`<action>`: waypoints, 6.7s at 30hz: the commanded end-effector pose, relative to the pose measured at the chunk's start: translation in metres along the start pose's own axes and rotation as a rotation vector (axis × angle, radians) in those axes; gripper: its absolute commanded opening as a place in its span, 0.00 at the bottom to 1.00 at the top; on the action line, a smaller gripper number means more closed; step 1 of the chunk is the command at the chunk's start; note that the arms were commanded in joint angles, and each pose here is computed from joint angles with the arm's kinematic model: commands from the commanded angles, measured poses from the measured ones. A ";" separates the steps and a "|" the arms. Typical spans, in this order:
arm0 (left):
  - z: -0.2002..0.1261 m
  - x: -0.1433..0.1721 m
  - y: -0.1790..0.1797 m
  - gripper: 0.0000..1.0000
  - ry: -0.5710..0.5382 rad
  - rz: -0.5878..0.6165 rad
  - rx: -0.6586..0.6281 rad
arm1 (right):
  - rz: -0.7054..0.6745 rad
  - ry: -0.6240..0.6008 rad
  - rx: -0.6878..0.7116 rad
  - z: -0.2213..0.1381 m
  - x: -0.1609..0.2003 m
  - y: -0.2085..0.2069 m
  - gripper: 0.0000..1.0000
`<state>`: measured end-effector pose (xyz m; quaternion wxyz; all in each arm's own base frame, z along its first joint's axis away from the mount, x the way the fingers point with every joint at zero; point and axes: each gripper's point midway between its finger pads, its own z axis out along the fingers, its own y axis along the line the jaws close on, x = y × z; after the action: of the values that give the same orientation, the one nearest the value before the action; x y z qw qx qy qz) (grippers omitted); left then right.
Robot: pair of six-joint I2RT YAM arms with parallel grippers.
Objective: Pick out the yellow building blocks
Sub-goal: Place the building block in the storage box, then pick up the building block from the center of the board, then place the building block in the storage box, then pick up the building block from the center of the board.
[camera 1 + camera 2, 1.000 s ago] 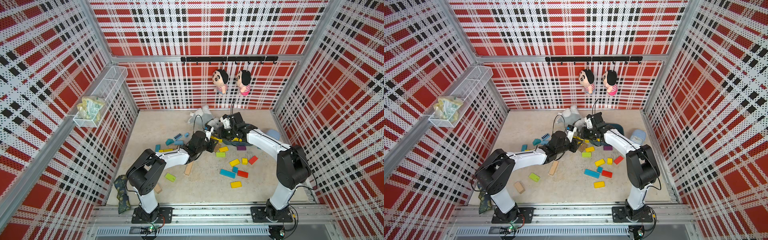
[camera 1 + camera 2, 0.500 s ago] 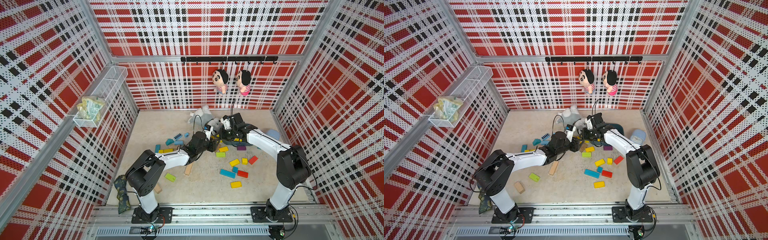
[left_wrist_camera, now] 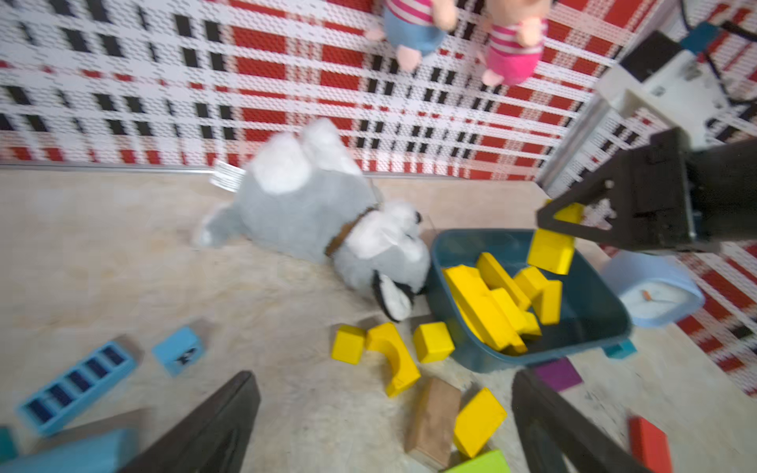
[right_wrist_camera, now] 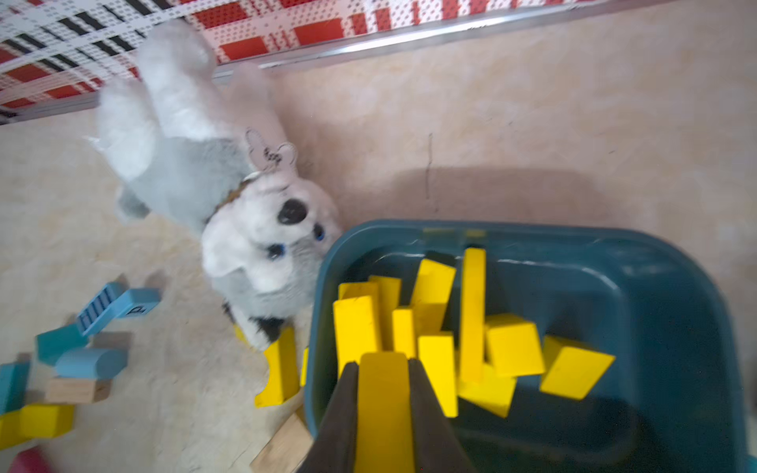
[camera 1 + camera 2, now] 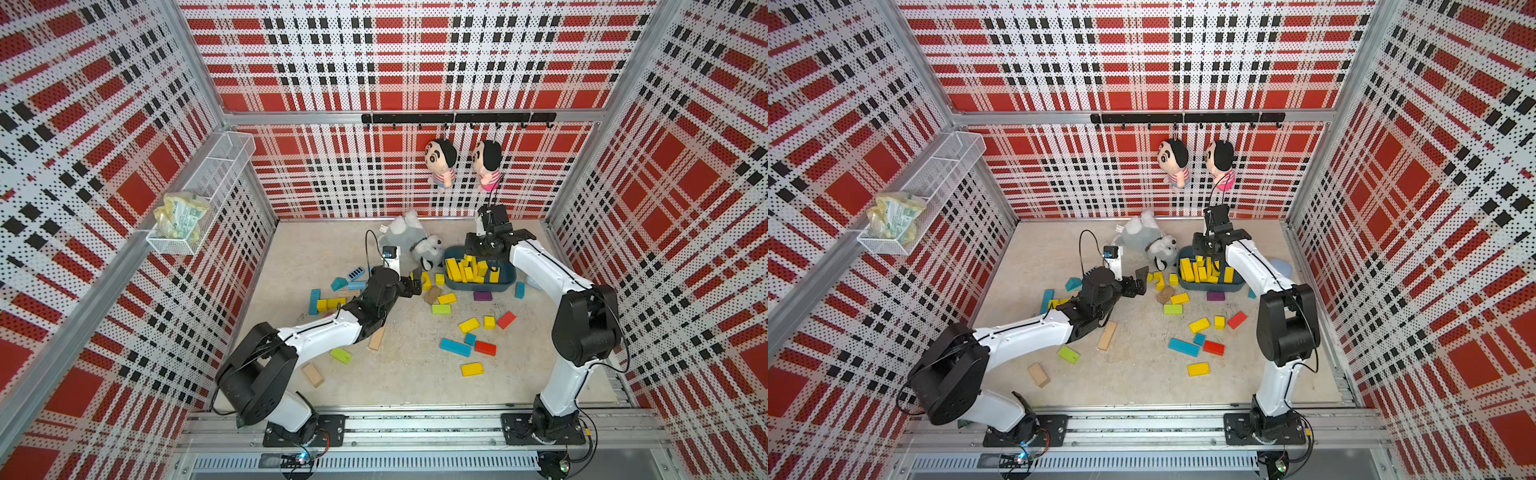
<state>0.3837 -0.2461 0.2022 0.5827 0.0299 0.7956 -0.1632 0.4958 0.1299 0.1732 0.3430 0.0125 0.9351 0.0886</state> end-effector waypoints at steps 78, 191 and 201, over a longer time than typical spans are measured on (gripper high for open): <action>-0.042 -0.009 0.146 0.97 -0.132 -0.393 -0.376 | -0.245 0.303 0.091 0.109 0.131 0.126 0.33; -0.088 0.082 0.268 0.90 0.200 -0.739 -0.834 | -0.033 -0.046 -0.136 -0.009 0.040 0.051 0.36; -0.082 0.089 0.278 0.80 0.218 -0.919 -0.938 | -0.031 -0.045 -0.133 -0.008 0.041 0.054 0.36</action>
<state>0.3471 0.0256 0.0795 0.3399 -0.5209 0.7825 -0.0311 0.4534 0.1814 0.1516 0.3521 -0.0261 0.9247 0.1423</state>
